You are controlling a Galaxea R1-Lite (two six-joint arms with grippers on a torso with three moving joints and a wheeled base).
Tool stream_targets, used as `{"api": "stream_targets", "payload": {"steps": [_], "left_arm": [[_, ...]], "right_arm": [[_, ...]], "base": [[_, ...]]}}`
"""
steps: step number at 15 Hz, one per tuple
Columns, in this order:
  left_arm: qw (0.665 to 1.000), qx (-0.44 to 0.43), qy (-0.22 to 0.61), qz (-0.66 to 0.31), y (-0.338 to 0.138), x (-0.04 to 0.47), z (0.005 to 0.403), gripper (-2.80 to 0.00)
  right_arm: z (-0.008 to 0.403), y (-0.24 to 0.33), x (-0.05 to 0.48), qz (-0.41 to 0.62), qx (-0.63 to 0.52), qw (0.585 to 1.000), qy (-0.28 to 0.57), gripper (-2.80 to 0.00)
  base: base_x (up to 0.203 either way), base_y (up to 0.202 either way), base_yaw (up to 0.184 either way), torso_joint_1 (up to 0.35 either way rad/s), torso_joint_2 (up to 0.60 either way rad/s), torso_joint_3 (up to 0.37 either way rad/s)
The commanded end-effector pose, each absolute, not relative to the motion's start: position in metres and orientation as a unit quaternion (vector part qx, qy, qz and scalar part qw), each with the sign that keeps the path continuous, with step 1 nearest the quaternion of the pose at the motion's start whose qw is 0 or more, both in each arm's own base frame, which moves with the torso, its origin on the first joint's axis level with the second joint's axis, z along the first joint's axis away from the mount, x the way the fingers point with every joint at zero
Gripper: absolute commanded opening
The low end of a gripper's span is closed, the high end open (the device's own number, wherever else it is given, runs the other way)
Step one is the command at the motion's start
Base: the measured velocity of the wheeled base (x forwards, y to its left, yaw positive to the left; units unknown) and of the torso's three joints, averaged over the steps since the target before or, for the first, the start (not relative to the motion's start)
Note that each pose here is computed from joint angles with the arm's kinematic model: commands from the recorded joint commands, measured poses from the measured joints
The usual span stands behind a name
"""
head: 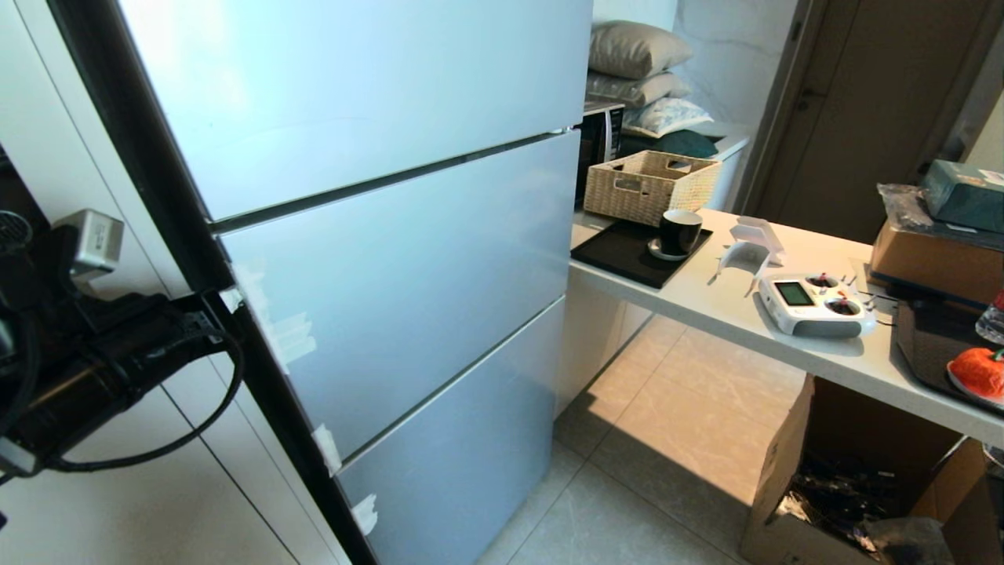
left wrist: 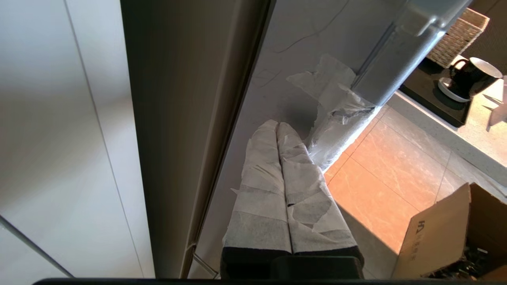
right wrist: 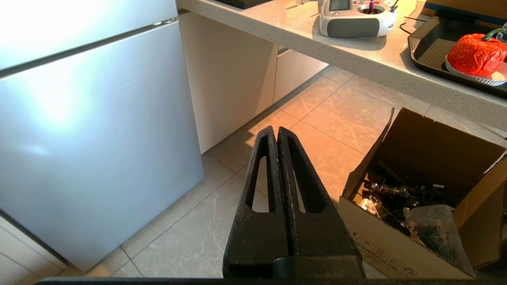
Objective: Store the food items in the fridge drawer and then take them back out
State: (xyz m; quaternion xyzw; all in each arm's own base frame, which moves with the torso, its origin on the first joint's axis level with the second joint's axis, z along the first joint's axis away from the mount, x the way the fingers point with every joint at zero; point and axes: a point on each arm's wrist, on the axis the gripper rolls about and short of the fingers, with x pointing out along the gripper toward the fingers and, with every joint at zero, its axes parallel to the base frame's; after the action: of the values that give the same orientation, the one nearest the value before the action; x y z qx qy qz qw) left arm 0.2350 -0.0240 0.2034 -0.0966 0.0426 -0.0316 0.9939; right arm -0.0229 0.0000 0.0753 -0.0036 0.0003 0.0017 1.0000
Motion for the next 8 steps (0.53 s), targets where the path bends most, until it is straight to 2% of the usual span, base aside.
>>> {"api": "stream_targets", "payload": {"steps": [1,8], "left_arm": [[0.993,-0.097,0.049,-0.049,-0.027,0.234,0.201,-2.80],[0.985,-0.094,0.063,-0.127,-0.047,0.215,0.195,-2.80]], "right_arm": [[0.075,0.000,-0.023,0.002,-0.004,1.000,0.001,-2.80],[0.075,0.000,-0.023,0.002,-0.004,1.000,0.001,-2.80]], "base": [[0.000,0.000,0.000,0.000,0.00,0.000],[0.000,0.000,0.000,0.000,0.00,0.000]]}}
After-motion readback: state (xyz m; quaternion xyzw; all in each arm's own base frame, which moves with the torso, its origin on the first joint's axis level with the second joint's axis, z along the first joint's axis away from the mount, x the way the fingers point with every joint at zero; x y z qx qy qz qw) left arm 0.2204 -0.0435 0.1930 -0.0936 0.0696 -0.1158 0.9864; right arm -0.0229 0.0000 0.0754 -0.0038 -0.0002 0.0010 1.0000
